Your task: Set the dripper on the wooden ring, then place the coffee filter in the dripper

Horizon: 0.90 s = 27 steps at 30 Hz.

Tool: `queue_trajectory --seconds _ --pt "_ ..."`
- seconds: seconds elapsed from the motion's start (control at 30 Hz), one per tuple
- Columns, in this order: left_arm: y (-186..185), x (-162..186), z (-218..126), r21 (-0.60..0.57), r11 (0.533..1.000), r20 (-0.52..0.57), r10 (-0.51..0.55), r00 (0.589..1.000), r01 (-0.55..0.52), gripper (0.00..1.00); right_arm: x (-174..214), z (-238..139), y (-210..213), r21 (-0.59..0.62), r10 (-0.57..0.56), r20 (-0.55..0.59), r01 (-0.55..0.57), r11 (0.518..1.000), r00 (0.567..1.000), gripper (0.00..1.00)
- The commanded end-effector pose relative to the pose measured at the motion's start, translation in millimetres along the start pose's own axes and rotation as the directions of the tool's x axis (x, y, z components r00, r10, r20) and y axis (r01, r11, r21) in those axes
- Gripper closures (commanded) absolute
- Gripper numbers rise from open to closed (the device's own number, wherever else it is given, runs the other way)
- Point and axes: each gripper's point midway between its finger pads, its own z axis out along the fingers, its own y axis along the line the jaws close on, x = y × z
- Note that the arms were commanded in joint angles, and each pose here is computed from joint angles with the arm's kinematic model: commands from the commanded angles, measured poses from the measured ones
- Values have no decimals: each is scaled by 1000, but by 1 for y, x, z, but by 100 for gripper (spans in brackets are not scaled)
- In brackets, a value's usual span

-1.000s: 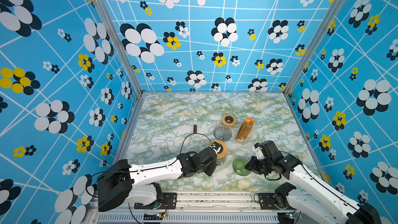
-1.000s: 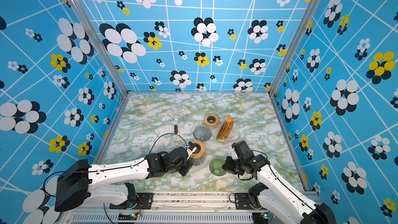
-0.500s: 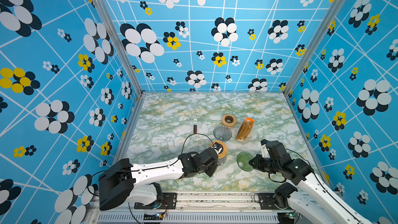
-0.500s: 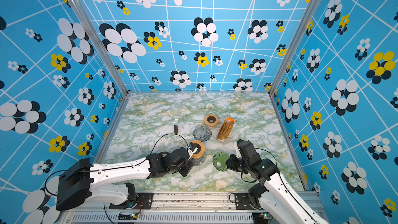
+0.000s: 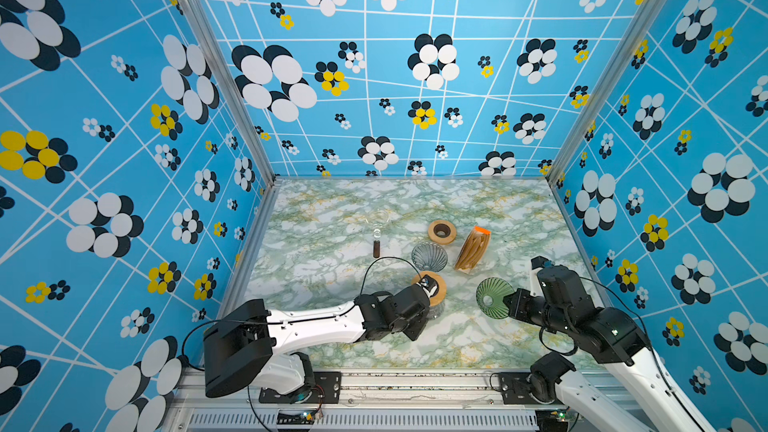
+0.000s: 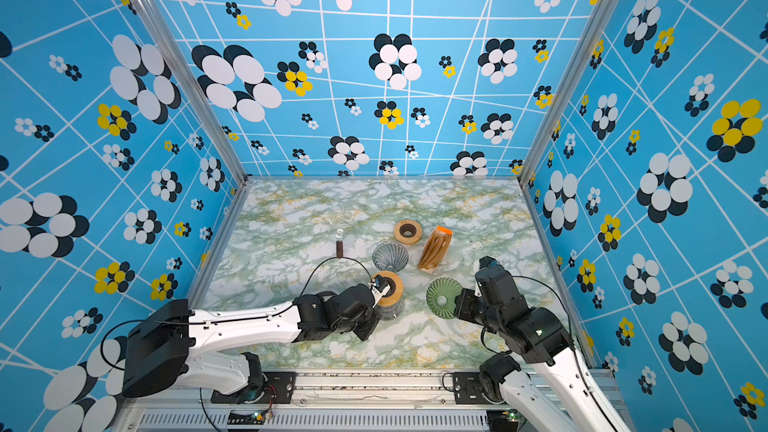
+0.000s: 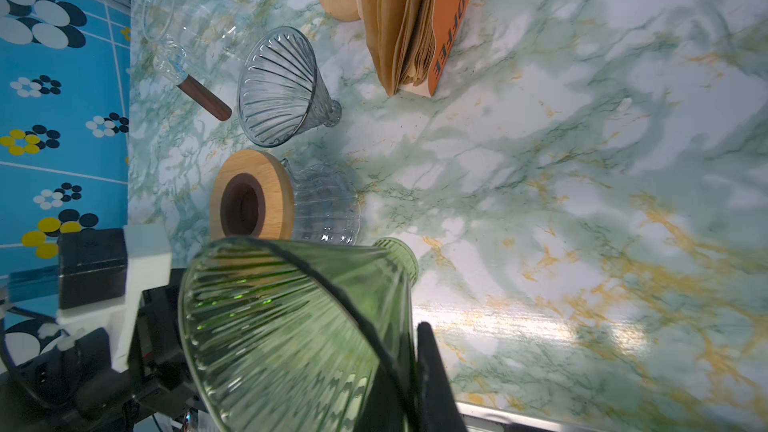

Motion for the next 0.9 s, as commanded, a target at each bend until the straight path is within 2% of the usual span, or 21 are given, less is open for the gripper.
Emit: queue_trajectory --seconds 0.0,0.43,0.7,0.8,0.87 --pt "-15 -16 1 32 999 30 35 999 -36 74 -1 -12 -14 76 -27 14 26 997 1000 94" --pt "-59 -24 19 112 988 7 103 995 -103 74 -1 -23 -22 107 -32 32 29 994 999 95" --pt "-67 -25 22 120 986 3 113 994 -112 74 3 -20 -23 103 -30 24 27 994 999 95" --pt "-66 -26 21 115 987 5 112 994 -112 72 3 -19 -23 101 -28 22 26 995 999 95" --pt "-65 -27 19 109 987 7 115 993 -115 65 2 -18 -22 99 -31 23 29 995 999 95"
